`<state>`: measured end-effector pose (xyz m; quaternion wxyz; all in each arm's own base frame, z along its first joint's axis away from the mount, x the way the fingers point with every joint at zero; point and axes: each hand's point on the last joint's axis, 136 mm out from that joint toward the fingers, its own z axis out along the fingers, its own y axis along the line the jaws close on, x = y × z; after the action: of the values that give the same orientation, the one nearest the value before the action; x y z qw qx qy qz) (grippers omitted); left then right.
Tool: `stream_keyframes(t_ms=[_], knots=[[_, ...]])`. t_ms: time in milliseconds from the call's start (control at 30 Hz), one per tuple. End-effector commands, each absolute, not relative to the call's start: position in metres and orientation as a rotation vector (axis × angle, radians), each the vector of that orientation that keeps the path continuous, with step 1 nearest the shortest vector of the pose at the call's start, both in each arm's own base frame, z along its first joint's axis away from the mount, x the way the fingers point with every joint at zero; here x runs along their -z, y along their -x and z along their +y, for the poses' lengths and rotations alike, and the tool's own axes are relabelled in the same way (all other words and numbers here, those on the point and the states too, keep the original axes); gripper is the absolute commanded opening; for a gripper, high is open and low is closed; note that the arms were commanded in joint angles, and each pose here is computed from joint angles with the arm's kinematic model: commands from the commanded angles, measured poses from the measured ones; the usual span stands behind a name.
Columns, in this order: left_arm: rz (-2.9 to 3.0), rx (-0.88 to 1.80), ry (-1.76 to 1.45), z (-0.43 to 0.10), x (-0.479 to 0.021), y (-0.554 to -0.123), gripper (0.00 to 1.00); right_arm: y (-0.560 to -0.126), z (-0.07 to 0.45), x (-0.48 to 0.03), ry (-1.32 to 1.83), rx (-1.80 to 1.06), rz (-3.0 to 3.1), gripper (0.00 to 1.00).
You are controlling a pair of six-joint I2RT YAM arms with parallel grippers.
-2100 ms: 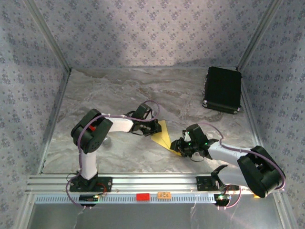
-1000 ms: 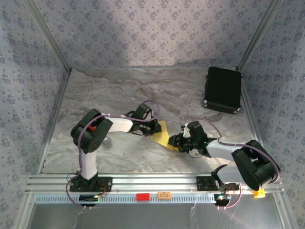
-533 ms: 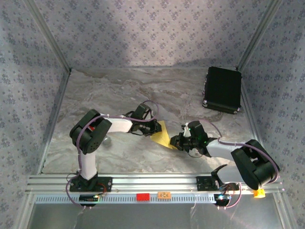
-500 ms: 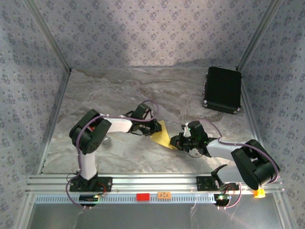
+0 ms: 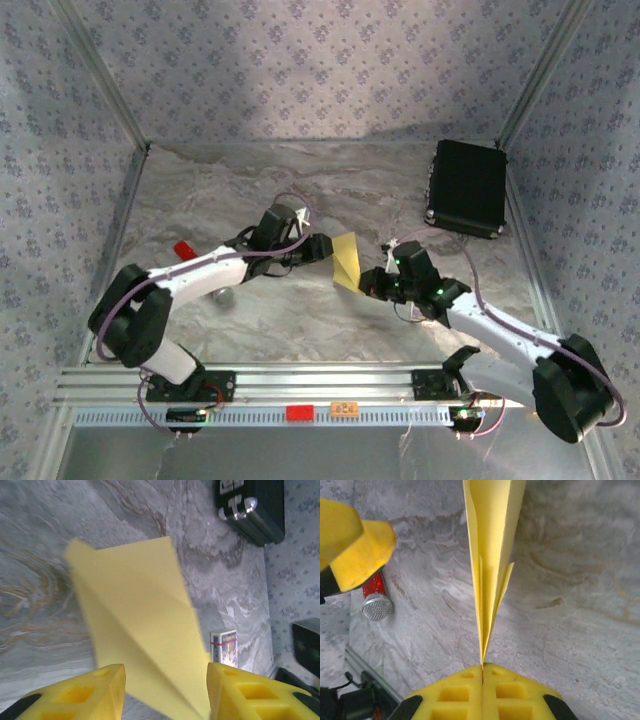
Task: Fold a paper plane with a square sheet of paper (pick it up from the middle)
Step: Turn over the paper at the center of the table.
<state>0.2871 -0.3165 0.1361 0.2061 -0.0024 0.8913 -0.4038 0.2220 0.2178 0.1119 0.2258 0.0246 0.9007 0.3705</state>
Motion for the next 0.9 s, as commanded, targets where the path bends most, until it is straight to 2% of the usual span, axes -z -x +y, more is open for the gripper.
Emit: stream_keyframes(t_ms=[0,500,867], knots=[[2.485,0.974,0.073,-0.287,-0.125,-0.291,0.46,-0.225,0.193,-0.114,-0.031,-0.754,2.489,0.07],[2.401,0.848,0.230,-0.239,-0.132,-0.294,0.53,-0.228,0.159,-0.133,0.181,0.028,2.410,0.05],[2.388,0.818,0.266,-0.228,-0.133,-0.294,0.54,-0.232,0.169,-0.133,0.305,0.309,2.357,0.05]])
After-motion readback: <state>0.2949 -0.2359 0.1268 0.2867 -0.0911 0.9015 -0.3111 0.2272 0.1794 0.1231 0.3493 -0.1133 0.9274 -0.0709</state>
